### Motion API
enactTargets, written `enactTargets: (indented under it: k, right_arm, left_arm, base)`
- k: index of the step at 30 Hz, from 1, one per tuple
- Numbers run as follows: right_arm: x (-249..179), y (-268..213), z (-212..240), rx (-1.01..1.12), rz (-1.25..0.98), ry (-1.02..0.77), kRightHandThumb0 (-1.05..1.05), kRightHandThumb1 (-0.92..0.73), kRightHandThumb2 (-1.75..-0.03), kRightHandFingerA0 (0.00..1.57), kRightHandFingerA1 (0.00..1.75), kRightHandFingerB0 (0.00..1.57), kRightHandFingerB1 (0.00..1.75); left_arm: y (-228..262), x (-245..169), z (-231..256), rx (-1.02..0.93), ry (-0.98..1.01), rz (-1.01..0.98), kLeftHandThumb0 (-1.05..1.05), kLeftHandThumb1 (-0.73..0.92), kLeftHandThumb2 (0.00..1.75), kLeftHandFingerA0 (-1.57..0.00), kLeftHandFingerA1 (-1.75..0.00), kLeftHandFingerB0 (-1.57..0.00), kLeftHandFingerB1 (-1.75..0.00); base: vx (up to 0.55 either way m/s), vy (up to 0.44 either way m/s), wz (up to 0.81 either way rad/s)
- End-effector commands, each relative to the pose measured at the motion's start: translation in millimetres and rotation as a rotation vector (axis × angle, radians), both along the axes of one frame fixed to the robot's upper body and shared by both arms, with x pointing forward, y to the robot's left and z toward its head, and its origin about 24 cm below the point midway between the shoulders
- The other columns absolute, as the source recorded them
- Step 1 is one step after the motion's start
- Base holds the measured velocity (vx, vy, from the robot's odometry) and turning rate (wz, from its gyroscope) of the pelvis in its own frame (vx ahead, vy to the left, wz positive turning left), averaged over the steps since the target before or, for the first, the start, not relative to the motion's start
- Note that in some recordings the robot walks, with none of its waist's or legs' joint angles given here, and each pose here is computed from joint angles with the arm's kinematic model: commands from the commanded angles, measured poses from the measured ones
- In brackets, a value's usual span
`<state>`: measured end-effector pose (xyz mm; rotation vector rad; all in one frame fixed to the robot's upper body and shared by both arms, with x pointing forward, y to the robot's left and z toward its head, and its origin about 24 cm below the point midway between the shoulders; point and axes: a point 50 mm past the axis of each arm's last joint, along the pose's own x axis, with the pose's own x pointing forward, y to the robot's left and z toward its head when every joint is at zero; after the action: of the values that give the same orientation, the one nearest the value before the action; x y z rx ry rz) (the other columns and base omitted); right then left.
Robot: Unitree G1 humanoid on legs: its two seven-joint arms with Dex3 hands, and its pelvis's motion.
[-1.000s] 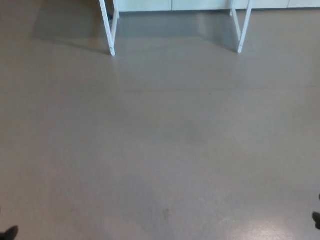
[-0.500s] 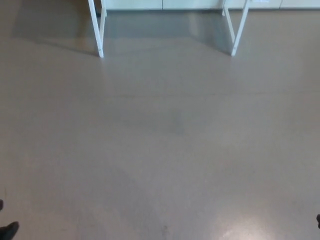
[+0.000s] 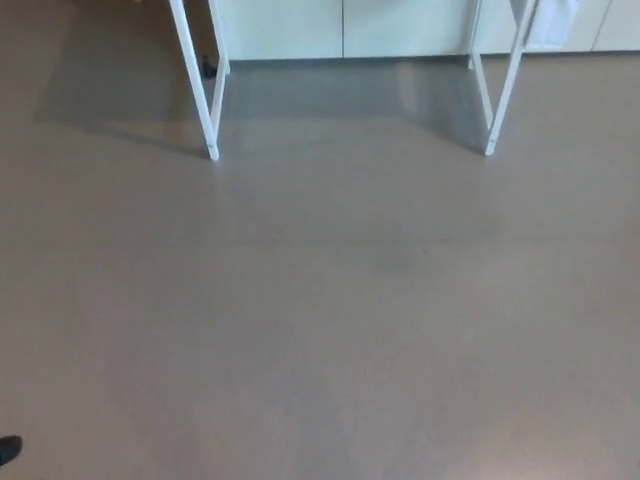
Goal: The robot walk up to a desk on which a bottle is kept on the left hand side and a container is kept on the right hand side. The robot uses its left hand to pick up the bottle and places it in the container.
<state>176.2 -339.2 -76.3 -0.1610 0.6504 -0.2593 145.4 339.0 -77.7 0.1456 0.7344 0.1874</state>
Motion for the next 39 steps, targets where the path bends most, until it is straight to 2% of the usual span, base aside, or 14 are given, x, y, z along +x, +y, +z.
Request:
enactTargets:
  k: [1,10,12,14,16,17,22,23,24,33,34,35,36,39]
  right_arm:
    - [-5.9,-2.0,-1.1,-0.022,0.034,0.022,-0.59,-0.31,-0.52,0.91,0.48,0.77,0.44]
    - [-13.9,0.1,-6.7,-0.021,0.050,0.057,-0.58,-0.31,-0.51,0.93,0.48,0.76,0.43]
    - [-25.7,-1.7,-10.9,-0.021,0.040,0.084,-0.64,-0.26,-0.63,0.89,0.52,0.72,0.48]
    - [-32.9,-2.1,-13.8,-0.022,0.031,0.100,-0.58,-0.33,-0.52,0.93,0.48,0.75,0.43]
    - [-46.9,-2.8,-18.9,-0.022,0.015,0.132,-0.65,-0.26,-0.63,0.90,0.51,0.72,0.47]
    - [-56.9,-4.1,-21.2,-0.016,0.005,0.146,-0.60,-0.34,-0.52,0.91,0.48,0.73,0.42]
    - [-98.8,-8.7,-28.4,-0.008,-0.019,0.219,-0.67,-0.27,-0.64,0.88,0.52,0.69,0.47]
    - [-105.9,-9.4,-29.1,-0.013,-0.022,0.232,-0.60,-0.32,-0.52,0.92,0.48,0.71,0.42]
    - [-108.8,-10.5,-28.9,-0.024,-0.021,0.241,-0.62,-0.33,-0.52,0.93,0.47,0.71,0.42]
    - [-127.1,-13.2,-29.5,-0.034,-0.033,0.273,-0.61,-0.34,-0.52,0.95,0.48,0.72,0.42]
    - [-127.9,-13.8,-29.6,-0.029,-0.044,0.273,-0.68,-0.26,-0.63,0.92,0.51,0.70,0.46]
    - [-128.1,-14.0,-29.6,-0.028,-0.046,0.274,-0.68,-0.26,-0.63,0.92,0.51,0.70,0.46]
    - [-128.5,-14.4,-29.5,-0.029,-0.048,0.276,-0.69,-0.25,-0.63,0.93,0.51,0.70,0.46]
    - [-128.7,-15.2,-29.2,-0.036,-0.049,0.278,-0.69,-0.26,-0.63,0.91,0.51,0.70,0.46]
  left_arm:
    - [3.8,-6.6,0.4,0.033,0.005,-0.010,-0.41,0.48,0.73,-0.61,-0.53,-0.29,-0.42]
    - [5.9,-11.6,0.0,0.044,0.024,-0.020,-0.43,0.50,0.76,-0.62,-0.54,-0.30,-0.43]
    - [4.2,-21.4,-4.8,0.044,0.051,-0.032,-0.44,0.50,0.76,-0.61,-0.54,-0.30,-0.43]
    - [4.0,-27.4,-7.2,0.037,0.067,-0.035,-0.44,0.50,0.76,-0.57,-0.54,-0.29,-0.43]
    - [3.9,-38.4,-11.5,0.025,0.099,-0.036,-0.42,0.50,0.76,-0.56,-0.53,-0.28,-0.42]
    - [3.8,-45.8,-14.4,0.029,0.125,-0.034,-0.33,0.63,0.59,-0.63,-0.41,-0.33,-0.32]
    - [0.7,-75.8,-23.9,0.015,0.195,-0.041,-0.35,0.64,0.59,-0.62,-0.42,-0.32,-0.32]
    - [-0.4,-79.3,-25.6,0.011,0.205,-0.043,-0.43,0.49,0.76,-0.53,-0.54,-0.26,-0.42]
    - [-2.0,-79.5,-27.4,0.008,0.211,-0.040,-0.36,0.60,0.58,-0.58,-0.44,-0.32,-0.32]
    - [-1.7,-81.2,-32.3,-0.012,0.250,-0.036,-0.37,0.61,0.58,-0.55,-0.46,-0.30,-0.31]
    - [-0.6,-79.6,-32.2,0.001,0.260,-0.043,-0.27,0.43,0.92,-0.50,-0.66,-0.16,-0.49]
    - [-0.4,-79.3,-32.2,0.005,0.263,-0.045,-0.27,0.43,0.92,-0.50,-0.66,-0.16,-0.49]
    - [0.1,-78.8,-32.5,0.004,0.266,-0.041,-0.38,0.62,0.61,-0.58,-0.48,-0.31,-0.32]
    - [1.1,-75.4,-32.3,0.025,0.274,-0.061,-0.39,0.62,0.60,-0.56,-0.46,-0.31,-0.32]
  base:
    - [0.31,-0.147,-0.01]
    - [0.32,-0.010,-0.12]
    - [0.42,0.144,-0.01]
    - [0.53,0.034,-0.39]
    - [0.50,0.057,0.03]
    - [0.40,0.098,0.04]
    - [0.42,0.025,0.11]
    - [0.37,-0.060,0.14]
    - [0.46,-0.089,0.18]
    - [0.54,-0.092,0.22]
    - [0.36,-0.007,-0.05]
    - [0.38,0.053,-0.16]
    - [0.37,0.067,-0.23]
    - [0.37,0.109,-0.28]
